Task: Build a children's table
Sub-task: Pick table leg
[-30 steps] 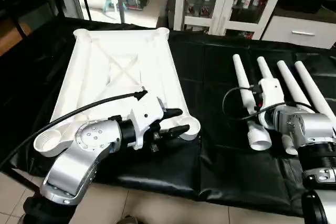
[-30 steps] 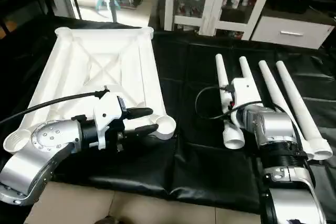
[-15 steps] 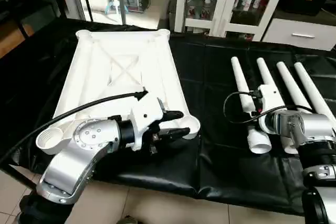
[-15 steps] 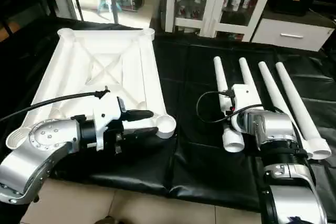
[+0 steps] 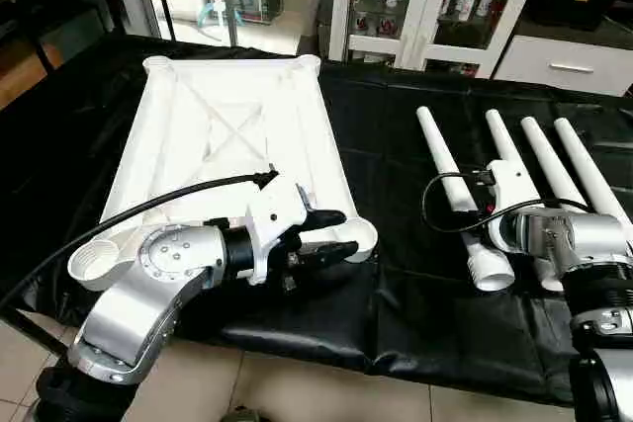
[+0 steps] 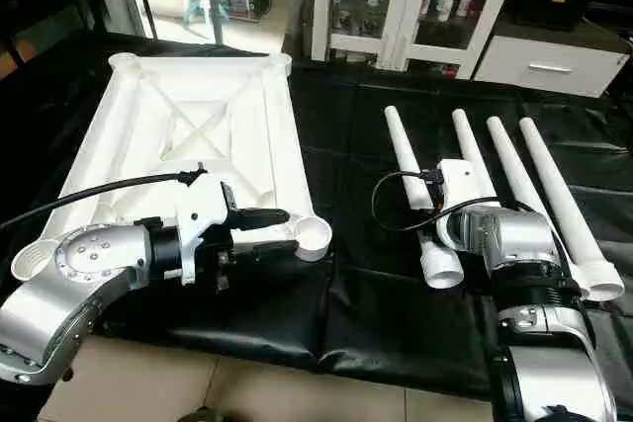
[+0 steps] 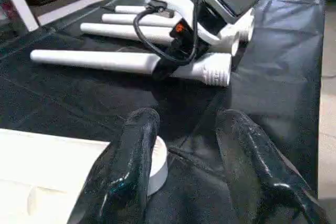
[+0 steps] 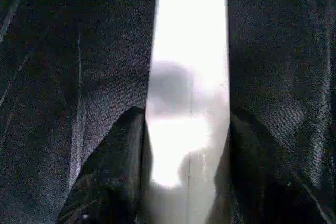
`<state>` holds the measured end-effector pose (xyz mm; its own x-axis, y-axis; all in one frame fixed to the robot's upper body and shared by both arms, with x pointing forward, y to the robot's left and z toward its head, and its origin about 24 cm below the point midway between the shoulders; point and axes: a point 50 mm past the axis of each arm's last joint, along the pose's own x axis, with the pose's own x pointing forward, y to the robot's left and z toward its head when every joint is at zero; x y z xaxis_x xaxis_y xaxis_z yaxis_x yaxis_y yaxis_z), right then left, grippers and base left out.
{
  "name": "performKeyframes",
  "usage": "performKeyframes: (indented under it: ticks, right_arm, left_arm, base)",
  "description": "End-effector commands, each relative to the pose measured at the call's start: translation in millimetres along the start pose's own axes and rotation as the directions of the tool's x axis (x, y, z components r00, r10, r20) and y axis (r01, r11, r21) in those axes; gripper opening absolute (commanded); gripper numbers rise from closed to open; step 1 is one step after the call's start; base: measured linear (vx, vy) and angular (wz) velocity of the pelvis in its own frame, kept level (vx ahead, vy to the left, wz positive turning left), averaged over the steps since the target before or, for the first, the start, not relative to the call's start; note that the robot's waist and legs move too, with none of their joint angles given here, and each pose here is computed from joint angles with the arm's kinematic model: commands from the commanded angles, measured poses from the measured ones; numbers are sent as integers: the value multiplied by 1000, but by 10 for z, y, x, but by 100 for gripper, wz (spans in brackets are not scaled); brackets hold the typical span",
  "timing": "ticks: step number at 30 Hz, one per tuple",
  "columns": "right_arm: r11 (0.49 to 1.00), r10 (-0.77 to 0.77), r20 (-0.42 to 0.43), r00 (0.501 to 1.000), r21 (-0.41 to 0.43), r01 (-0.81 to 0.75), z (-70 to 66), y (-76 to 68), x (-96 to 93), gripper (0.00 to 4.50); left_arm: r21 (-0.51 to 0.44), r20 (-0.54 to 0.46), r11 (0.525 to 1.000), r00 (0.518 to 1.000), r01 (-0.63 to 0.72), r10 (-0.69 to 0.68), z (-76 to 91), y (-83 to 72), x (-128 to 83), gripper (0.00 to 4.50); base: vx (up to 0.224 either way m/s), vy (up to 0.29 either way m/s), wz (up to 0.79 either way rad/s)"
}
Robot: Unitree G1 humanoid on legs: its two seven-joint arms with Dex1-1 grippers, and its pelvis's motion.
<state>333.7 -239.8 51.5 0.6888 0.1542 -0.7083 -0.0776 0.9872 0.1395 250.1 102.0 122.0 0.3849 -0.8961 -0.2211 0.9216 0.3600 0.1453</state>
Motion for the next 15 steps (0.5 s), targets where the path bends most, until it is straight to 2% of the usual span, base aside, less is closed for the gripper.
performKeyframes:
  ticks: [1, 3, 4, 6, 7, 8, 9, 13, 15]
  right_arm:
    - [999, 20, 60, 998, 23, -22, 69, 1, -53, 187]
    - [998, 53, 117, 992, 27, -57, 146, 27, -117, 183]
    - [998, 53, 117, 992, 27, -57, 146, 27, -117, 183]
    - [996, 86, 199, 976, 13, -91, 254, 72, -242, 182]
    - [996, 86, 199, 976, 13, -91, 254, 72, -242, 182]
    - [994, 106, 249, 963, 3, -110, 317, 105, -338, 182]
    - [994, 106, 249, 963, 3, -110, 317, 105, -338, 182]
    - [979, 205, 423, 883, -101, -178, 471, 345, -624, 181]
    - [967, 255, 457, 852, -144, -213, 494, 448, -693, 181]
  left_arm:
    - [2, 40, 1000, 999, -22, 22, 100, 30, -6, 214]
    - [-36, 67, 999, 997, -29, 31, 134, 52, -9, 246]
    - [-36, 67, 999, 997, -29, 31, 134, 52, -9, 246]
    - [-84, 115, 995, 992, -48, 58, 198, 88, -17, 266]
    - [-84, 115, 995, 992, -48, 58, 198, 88, -17, 266]
    - [-116, 147, 990, 984, -81, 98, 244, 129, -14, 290]
    - [-116, 147, 990, 984, -81, 98, 244, 129, -14, 294]
    - [-258, 194, 948, 951, -186, 239, 369, 289, 42, 331]
    - [-285, 227, 942, 943, -176, 245, 431, 301, 60, 343]
  base:
    - [0, 0, 0]
    - [0, 0, 0]
    - [0, 0, 0]
    - [0, 0, 0]
    - [0, 0, 0]
    - [0, 0, 0]
    - [0, 0, 0]
    - [0, 0, 0]
    - [0, 0, 0]
